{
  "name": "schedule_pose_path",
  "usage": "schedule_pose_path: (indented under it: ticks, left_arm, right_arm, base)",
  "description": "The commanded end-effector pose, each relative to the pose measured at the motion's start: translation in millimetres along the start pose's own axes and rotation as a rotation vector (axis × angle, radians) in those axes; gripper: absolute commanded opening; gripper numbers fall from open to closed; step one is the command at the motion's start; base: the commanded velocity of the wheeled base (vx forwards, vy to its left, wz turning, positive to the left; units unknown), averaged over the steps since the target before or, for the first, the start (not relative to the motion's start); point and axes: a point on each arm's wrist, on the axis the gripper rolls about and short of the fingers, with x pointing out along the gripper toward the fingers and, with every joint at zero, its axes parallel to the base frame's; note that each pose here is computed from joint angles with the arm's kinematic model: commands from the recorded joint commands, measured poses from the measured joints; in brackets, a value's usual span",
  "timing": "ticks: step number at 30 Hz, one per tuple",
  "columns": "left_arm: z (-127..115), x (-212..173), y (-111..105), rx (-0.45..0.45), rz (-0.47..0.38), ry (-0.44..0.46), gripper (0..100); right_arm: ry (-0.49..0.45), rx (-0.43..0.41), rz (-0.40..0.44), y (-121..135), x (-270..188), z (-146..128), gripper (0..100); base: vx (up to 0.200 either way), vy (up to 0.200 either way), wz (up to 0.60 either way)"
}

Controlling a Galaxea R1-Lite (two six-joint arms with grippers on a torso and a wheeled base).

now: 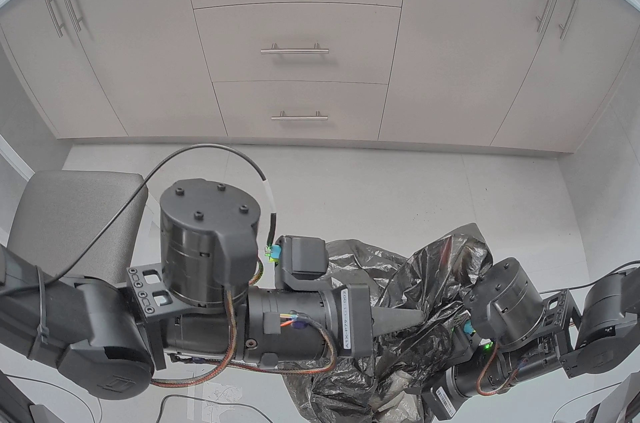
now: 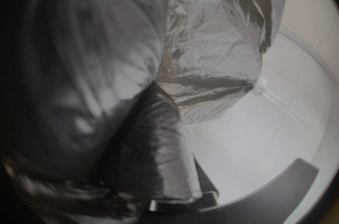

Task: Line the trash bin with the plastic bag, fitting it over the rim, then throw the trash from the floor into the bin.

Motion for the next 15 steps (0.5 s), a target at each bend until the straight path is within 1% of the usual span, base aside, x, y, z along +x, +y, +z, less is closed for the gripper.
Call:
schedule_pose_path:
  ticks: [1,4,8,11,15]
  left_arm:
    - [-2.8,6.1,8.7,-0.017,0.022,0.018,0]
    - [-2.4,7.7,11.3,-0.021,0.029,0.020,0]
    - [-2.0,9.4,16.6,-0.031,0.044,0.021,0]
    - [-1.4,8.1,19.7,-0.037,0.053,0.019,0]
    - [0.8,6.6,22.4,-0.041,0.060,0.009,0]
  right_arm:
    - [0.051,0.008,-0.010,-2.9,15.2,-2.8,0]
    - [0.079,0.013,0.002,-4.3,23.3,-5.0,0]
    - [0.078,0.029,0.090,-6.6,25.3,-4.2,0]
    - [0.084,0.047,0.132,-11.4,26.8,-5.9,0]
    - [0.060,0.051,0.146,-15.3,34.0,-8.5,0]
  base:
    - [0.000,0.000,0.00]
    - [0.000,0.000,0.00]
    - [0.000,0.000,0.00]
    - [0.000,0.000,0.00]
    - [0.000,0.000,0.00]
